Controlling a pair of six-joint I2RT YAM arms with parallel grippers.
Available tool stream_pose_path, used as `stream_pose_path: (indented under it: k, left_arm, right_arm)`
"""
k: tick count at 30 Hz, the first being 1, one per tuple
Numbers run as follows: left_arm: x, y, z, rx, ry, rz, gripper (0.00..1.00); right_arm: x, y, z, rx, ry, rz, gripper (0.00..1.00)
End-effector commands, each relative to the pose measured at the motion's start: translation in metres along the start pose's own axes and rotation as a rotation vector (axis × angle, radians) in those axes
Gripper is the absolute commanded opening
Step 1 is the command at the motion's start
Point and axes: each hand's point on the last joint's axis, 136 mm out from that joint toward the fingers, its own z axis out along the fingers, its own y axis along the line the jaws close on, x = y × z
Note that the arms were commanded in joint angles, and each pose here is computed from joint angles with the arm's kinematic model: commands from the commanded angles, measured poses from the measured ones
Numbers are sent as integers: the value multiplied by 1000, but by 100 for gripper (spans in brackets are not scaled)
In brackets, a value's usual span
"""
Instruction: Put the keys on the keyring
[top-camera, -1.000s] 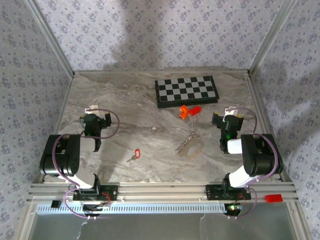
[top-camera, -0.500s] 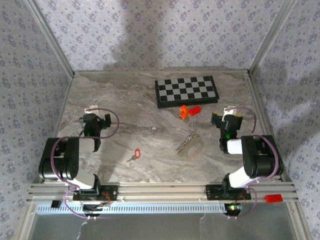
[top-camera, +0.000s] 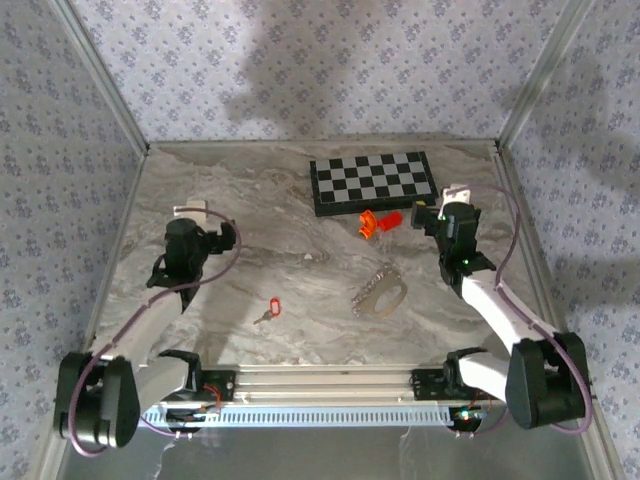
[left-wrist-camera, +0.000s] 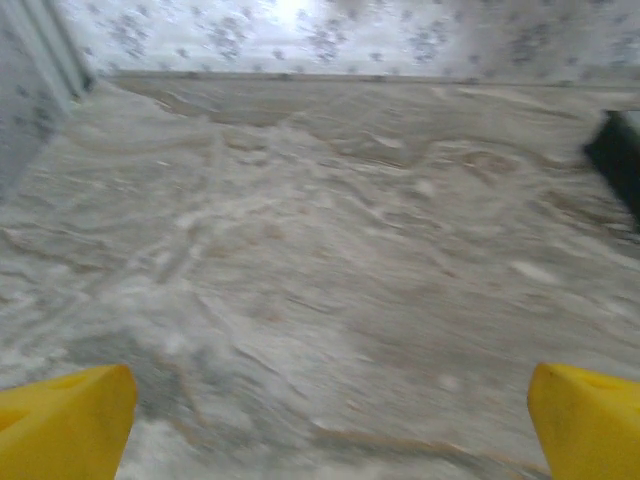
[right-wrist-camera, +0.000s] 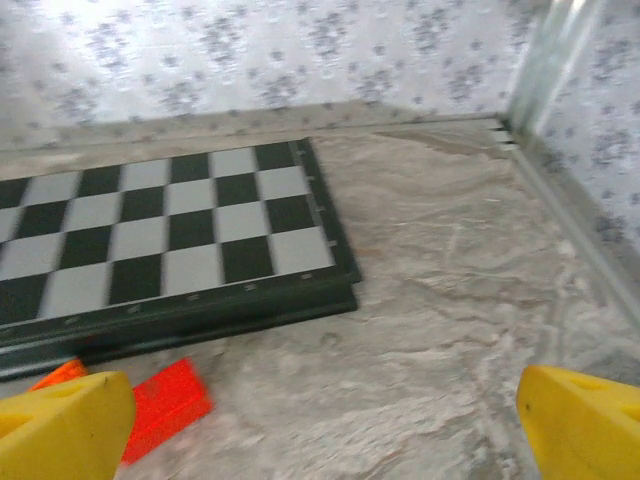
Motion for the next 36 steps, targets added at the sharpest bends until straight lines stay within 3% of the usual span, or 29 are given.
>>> stream_pose_path:
  k: [1, 10, 15, 19, 27, 36]
  left_arm:
    - [11, -29, -24, 67, 145, -95, 100]
    - [24, -155, -90, 635, 227, 32, 100]
    - [45, -202, -118, 820, 251, 141, 100]
    - [51, -230, -132, 940, 261, 108, 100]
    - [63, -265, -137, 1006, 274, 119, 100]
    - [73, -286, -136, 1036, 272, 131, 100]
  right_arm:
    - [33, 29, -27, -128, 182, -24, 100]
    - [93, 74, -92, -366, 430, 16, 100]
    - [112, 83, -109, -435, 489, 94, 100]
    - [130, 83, -110, -457, 551, 111, 100]
    - [138, 63, -87, -425, 578, 228, 99]
    - [152, 49, -71, -380, 602, 356, 77]
